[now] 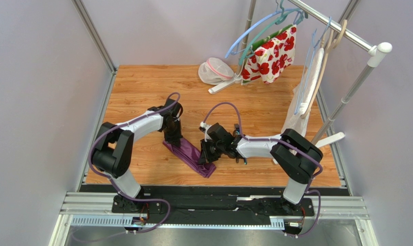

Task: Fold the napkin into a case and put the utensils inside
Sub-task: Stuff the top corner of the smaller-rectangle-folded napkin at the center of the board.

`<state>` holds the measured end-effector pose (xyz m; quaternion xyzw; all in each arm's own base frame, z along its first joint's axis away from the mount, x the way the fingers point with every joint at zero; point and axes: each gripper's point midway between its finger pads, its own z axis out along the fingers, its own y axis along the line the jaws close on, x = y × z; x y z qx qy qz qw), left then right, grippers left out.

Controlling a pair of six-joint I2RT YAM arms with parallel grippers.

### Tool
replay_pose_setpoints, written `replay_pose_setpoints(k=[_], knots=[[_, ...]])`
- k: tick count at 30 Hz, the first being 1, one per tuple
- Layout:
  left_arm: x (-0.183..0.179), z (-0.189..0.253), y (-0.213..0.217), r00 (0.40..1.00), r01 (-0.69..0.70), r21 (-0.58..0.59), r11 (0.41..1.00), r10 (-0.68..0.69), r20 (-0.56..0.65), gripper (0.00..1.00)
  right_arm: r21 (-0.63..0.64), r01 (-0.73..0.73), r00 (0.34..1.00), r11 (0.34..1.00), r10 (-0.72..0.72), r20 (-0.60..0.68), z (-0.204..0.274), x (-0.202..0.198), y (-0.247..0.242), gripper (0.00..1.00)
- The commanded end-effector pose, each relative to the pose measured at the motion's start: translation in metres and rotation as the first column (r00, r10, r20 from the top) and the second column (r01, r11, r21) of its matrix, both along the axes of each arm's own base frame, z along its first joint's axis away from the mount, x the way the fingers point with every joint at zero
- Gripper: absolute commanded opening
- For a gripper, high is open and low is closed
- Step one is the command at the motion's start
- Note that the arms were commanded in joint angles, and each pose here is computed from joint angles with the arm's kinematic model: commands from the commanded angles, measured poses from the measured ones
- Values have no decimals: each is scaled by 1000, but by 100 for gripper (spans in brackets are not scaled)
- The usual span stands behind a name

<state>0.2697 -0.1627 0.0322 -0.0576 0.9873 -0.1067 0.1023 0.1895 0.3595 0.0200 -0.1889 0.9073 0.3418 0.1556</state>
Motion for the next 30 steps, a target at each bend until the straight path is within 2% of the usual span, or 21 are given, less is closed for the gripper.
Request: replay_pose_setpoints(k=[1,5,11,15,20,24,30], knots=[[-12,-20,11,998,-8,74,997,12,-57,1,-328,30,995,944,-60,-81,-67,-22,-73,0],[-13,-21,12,996,-15,95,995,23,-81,1,-357,53,992,933,-89,-86,-70,-24,-82,0],[-7,-19,32,995,-32,221,975,51,-82,0,-434,135,986,891,-165,-32,-70,-22,-116,0],[-7,-16,30,999,-21,188,982,29,-39,0,-462,170,982,870,-190,4,-70,-18,-130,0],[-10,-13,26,1000,12,142,990,-12,-3,0,-455,156,986,877,-168,14,-69,-16,-128,0],[-10,-7,7,999,48,54,997,-49,21,0,-415,114,993,903,-115,22,-58,-13,-118,1],[-5,24,-11,994,63,-21,998,-61,90,3,-292,40,998,955,-23,59,-16,-11,-90,9]])
